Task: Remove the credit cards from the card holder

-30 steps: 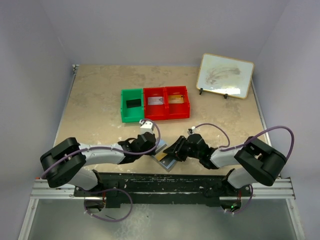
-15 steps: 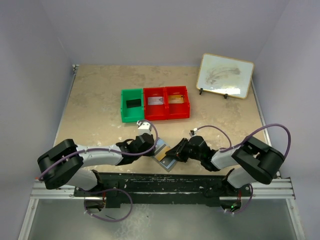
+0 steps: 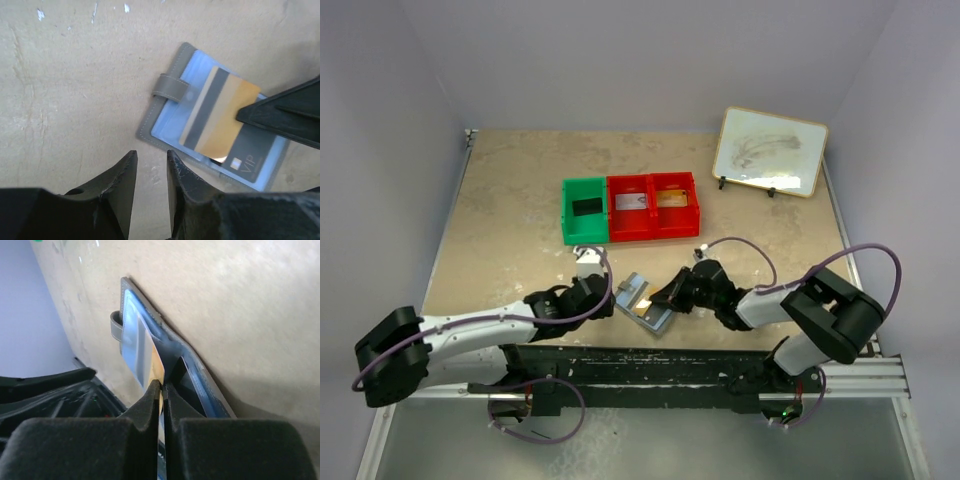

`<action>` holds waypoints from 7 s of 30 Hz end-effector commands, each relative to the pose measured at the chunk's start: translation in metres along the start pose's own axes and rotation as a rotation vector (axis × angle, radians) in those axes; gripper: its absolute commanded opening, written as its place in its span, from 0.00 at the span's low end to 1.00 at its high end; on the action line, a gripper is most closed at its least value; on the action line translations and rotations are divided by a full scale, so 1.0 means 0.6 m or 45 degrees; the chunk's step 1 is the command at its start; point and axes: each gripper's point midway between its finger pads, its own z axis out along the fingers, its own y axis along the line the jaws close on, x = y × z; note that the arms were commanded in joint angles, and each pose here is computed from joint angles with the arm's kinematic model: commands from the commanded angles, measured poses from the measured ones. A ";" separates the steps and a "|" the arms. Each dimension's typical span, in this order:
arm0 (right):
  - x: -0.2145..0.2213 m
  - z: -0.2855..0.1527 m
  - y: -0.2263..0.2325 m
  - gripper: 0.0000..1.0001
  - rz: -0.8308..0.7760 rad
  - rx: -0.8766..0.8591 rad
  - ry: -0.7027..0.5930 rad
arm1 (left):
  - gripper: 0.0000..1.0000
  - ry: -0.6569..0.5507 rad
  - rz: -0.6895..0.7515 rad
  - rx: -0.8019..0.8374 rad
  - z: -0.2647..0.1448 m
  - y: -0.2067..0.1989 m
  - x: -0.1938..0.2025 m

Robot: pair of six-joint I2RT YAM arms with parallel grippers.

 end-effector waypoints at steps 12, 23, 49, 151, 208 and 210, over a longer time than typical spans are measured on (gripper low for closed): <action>-0.003 0.030 0.029 0.03 -0.528 0.063 0.190 | 0.34 -0.239 -0.256 0.218 -0.069 -0.059 -0.108; 0.005 0.034 0.023 0.04 -0.498 0.055 0.219 | 0.36 -0.094 -0.336 0.193 0.010 -0.103 -0.074; 0.009 0.022 0.029 0.09 -0.358 -0.002 0.175 | 0.42 -0.046 -0.452 0.148 0.071 -0.080 -0.028; -0.059 -0.061 0.105 0.00 -0.475 -0.187 -0.241 | 0.46 -0.170 -0.468 0.190 0.017 -0.058 -0.066; -0.440 -0.069 0.238 0.00 -2.084 0.465 -0.551 | 0.72 -0.460 -0.179 -0.727 -0.183 0.251 -0.305; -0.449 -0.054 0.237 0.00 -2.129 0.493 -0.524 | 0.71 -0.447 -0.171 -0.732 -0.179 0.252 -0.302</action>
